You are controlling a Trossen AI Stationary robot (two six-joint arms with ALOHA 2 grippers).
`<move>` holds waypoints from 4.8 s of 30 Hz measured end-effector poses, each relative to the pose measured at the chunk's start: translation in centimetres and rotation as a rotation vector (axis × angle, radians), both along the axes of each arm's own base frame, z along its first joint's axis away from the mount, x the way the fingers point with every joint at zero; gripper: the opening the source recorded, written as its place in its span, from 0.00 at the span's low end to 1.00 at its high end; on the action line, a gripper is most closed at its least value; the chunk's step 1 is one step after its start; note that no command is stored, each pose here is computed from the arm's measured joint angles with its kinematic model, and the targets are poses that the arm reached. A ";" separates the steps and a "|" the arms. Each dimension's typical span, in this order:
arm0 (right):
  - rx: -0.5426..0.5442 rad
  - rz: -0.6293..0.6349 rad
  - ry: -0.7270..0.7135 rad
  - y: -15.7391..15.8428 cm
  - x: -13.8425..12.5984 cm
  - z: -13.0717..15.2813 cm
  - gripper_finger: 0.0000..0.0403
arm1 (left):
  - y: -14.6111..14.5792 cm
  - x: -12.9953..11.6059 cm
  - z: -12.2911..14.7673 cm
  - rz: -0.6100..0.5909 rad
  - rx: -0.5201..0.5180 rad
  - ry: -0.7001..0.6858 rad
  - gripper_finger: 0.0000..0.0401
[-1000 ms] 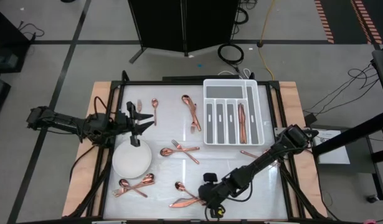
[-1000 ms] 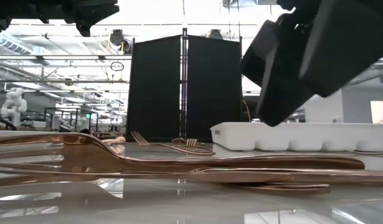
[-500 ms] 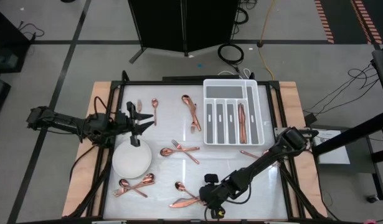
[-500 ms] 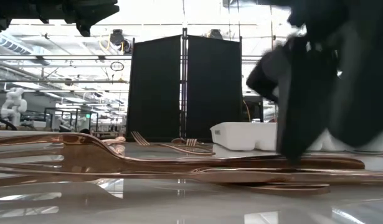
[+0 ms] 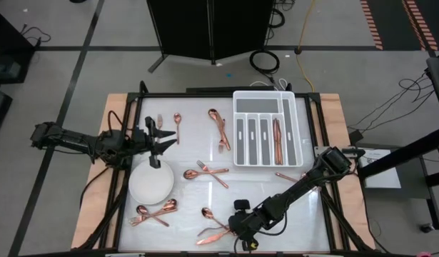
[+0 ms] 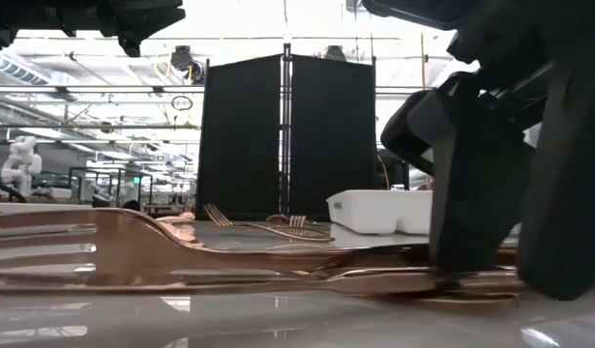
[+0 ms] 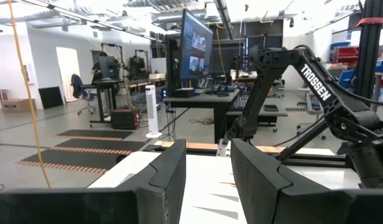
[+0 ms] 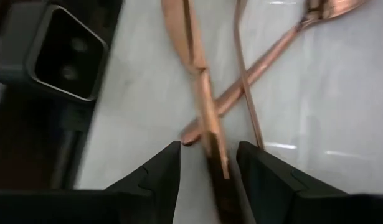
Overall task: Sort silverware
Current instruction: Put the bronze knife into the silverware tray
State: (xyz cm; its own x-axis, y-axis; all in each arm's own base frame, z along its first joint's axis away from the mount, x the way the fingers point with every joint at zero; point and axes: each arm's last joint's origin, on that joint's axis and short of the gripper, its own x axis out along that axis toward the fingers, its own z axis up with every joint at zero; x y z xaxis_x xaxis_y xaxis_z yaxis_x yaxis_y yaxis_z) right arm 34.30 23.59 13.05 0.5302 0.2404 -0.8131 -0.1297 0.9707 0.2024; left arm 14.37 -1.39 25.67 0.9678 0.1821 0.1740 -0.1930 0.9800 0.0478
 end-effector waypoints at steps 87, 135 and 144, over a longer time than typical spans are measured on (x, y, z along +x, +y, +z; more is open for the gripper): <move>-0.293 -1.620 0.392 -24.0 -10.8 2.9 0.09 | 0.0 0.0 -0.1 0.000 0.002 0.014 0.32; 0.018 -0.420 -0.636 -10.2 3.1 12.8 0.32 | -1.3 0.1 1.3 -0.436 -0.114 0.044 0.32; -0.100 -0.290 -0.553 -7.6 4.4 7.1 0.32 | -4.6 2.0 2.0 -0.376 -0.127 0.290 0.32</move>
